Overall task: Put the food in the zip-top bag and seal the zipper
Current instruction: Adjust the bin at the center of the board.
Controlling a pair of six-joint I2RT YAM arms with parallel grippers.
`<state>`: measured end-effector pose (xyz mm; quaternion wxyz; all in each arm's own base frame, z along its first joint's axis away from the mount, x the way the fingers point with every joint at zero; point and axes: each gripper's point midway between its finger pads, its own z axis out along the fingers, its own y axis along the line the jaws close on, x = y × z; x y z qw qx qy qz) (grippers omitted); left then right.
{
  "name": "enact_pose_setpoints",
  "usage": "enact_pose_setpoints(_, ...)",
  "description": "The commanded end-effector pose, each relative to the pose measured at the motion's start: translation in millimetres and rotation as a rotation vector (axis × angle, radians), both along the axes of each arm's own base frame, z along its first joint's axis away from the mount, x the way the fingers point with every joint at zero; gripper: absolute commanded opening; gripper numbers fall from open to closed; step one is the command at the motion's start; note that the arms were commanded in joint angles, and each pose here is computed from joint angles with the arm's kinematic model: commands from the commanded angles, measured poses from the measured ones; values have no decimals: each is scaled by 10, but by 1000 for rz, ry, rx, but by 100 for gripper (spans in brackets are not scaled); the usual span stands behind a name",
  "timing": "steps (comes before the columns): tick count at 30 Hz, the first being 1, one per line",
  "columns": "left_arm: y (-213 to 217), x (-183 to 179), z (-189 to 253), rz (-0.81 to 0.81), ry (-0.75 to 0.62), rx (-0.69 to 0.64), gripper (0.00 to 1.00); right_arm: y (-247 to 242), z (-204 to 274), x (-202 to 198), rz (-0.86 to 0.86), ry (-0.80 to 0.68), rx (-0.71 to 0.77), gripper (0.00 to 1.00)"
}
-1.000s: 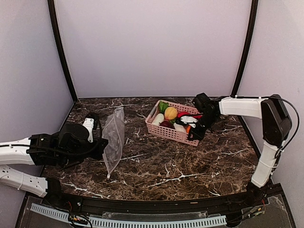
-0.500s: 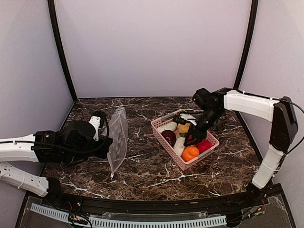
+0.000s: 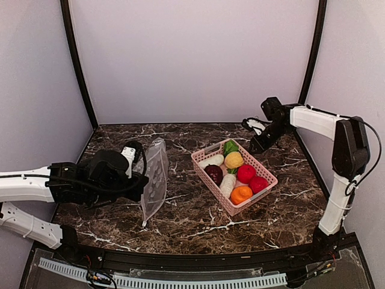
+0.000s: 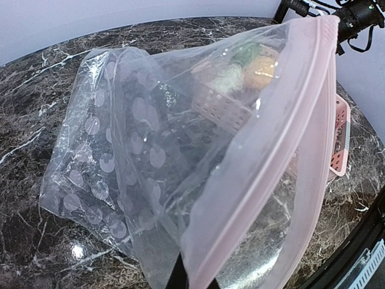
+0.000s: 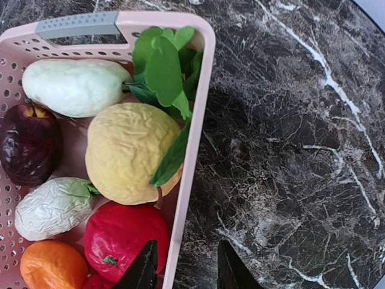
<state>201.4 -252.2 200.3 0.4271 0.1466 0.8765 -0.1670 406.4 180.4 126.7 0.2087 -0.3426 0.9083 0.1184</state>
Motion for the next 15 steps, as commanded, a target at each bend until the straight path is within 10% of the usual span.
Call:
enact_pose_setpoints(1, -10, -20, -6, -11, 20, 3, 1, -4, -90, 93, -28, 20, 9, 32)
enact_pose_setpoints(8, -53, -20, -69, -17, 38, 17, 1, -47, -296, 69, -62, 81, 2, 27)
enact_pose_setpoints(15, -161, 26, -7, -22, 39, 25, 1, -330, -339, 75, -247, 106, -9, 0)
